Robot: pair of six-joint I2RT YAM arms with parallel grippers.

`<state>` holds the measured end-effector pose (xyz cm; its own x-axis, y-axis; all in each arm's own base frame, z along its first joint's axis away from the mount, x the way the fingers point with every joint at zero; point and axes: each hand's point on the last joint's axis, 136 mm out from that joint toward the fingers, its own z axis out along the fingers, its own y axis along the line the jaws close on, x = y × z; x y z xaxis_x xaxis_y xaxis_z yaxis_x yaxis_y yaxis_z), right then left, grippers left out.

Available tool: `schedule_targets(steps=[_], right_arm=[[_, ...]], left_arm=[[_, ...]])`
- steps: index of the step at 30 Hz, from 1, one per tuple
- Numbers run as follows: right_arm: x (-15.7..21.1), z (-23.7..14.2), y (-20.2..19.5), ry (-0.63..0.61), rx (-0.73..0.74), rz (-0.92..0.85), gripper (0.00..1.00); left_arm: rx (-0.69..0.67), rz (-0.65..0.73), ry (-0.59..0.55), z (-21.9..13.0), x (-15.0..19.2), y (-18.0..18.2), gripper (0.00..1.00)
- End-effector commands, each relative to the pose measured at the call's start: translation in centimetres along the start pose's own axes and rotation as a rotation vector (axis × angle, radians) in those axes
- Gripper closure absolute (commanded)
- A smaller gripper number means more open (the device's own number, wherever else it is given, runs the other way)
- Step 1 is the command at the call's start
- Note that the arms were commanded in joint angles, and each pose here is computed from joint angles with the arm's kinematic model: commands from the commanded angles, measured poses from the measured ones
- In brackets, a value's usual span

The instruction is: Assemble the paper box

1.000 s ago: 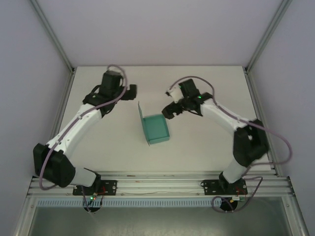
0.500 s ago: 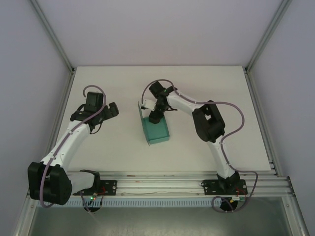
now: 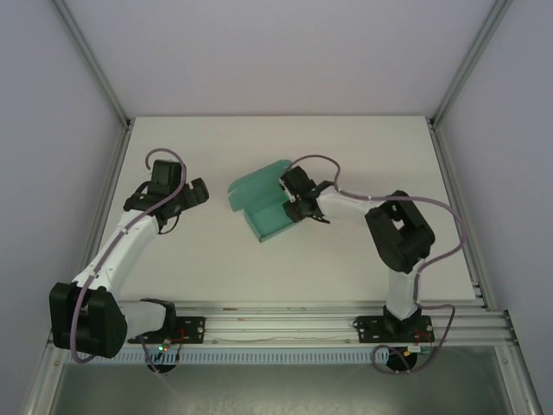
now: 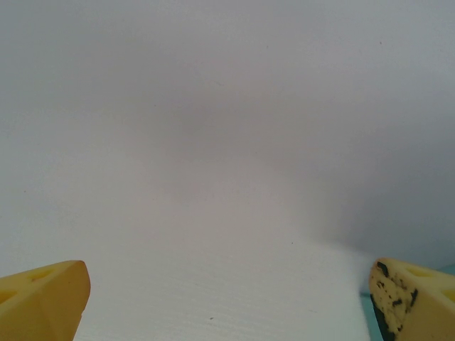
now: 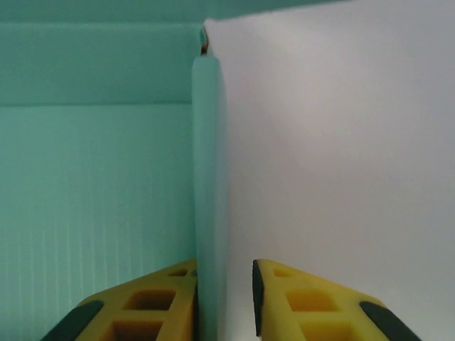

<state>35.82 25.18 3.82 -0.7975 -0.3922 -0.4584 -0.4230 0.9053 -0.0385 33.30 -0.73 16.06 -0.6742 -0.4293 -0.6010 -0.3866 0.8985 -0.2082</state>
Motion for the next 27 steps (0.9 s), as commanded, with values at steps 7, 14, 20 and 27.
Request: schedule_targets(steps=[7, 14, 20, 27], right_arm=[[5.7, -3.0, -1.6, 0.045, 0.292, 0.494, 0.76], [3.1, -5.5, -2.0, -0.051, 0.31, 0.517, 0.64], [0.3, -9.5, -3.5, -0.151, 0.302, 0.365, 0.37], [-2.0, -13.1, -4.5, -0.205, 0.02, 0.103, 0.05]], left_arm=[[0.086, 0.014, -0.01, 1.0, -1.5, -2.2, 0.0], [0.394, 0.124, -0.053, 1.4, -1.2, -7.4, 0.0], [0.671, 0.454, -0.058, -0.9, 0.1, -12.4, 0.0], [0.875, 0.892, 0.075, -1.8, 3.7, -17.4, 0.0]])
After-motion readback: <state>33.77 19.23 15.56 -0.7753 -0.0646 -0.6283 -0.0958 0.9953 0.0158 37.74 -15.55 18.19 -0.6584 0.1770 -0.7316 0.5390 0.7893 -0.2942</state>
